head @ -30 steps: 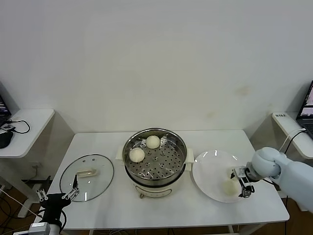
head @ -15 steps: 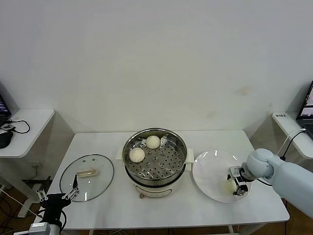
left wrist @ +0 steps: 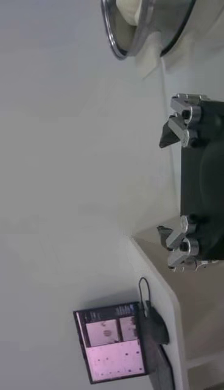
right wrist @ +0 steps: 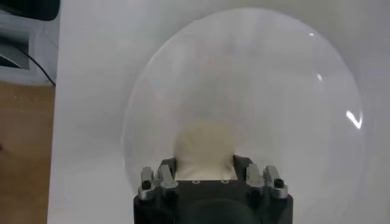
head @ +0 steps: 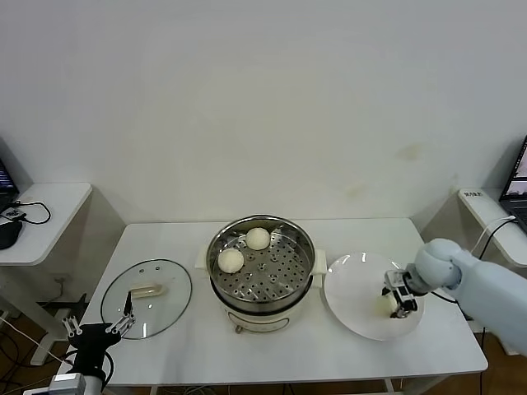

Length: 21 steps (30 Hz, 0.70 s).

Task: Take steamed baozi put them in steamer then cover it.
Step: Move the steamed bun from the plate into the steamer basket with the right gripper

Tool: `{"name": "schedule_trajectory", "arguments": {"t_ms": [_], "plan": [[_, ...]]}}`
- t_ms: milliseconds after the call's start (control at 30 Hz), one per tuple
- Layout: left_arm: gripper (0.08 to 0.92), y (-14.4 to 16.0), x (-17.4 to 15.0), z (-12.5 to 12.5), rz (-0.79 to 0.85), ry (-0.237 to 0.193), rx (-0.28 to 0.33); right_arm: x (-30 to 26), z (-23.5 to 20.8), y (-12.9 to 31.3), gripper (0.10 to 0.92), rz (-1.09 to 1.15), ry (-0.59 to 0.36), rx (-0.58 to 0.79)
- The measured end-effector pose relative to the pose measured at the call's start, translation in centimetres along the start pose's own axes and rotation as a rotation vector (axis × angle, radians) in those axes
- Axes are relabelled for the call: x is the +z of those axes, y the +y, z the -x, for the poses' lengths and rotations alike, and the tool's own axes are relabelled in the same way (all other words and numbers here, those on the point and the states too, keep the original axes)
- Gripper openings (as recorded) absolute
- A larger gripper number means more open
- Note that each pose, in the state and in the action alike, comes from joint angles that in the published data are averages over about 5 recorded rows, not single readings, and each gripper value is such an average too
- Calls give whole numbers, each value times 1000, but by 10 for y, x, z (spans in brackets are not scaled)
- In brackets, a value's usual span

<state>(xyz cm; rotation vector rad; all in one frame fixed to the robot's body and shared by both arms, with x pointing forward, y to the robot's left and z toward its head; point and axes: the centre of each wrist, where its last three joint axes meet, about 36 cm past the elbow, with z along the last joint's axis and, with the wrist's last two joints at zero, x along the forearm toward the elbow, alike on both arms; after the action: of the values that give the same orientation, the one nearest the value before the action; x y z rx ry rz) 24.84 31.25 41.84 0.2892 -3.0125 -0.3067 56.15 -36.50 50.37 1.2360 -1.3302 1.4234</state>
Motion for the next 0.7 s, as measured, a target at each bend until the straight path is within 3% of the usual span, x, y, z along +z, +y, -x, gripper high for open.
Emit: {"name": "schedule_trajectory", "arguments": {"t_ms": [367,700], "plan": [[823,0,-3,3,-3,-14,9,-18,-98,-65,596,-11,-65,154],[823,-2,-3,4,-9,-14,9,-101,-173,-107,600,-166,-158,258]]}}
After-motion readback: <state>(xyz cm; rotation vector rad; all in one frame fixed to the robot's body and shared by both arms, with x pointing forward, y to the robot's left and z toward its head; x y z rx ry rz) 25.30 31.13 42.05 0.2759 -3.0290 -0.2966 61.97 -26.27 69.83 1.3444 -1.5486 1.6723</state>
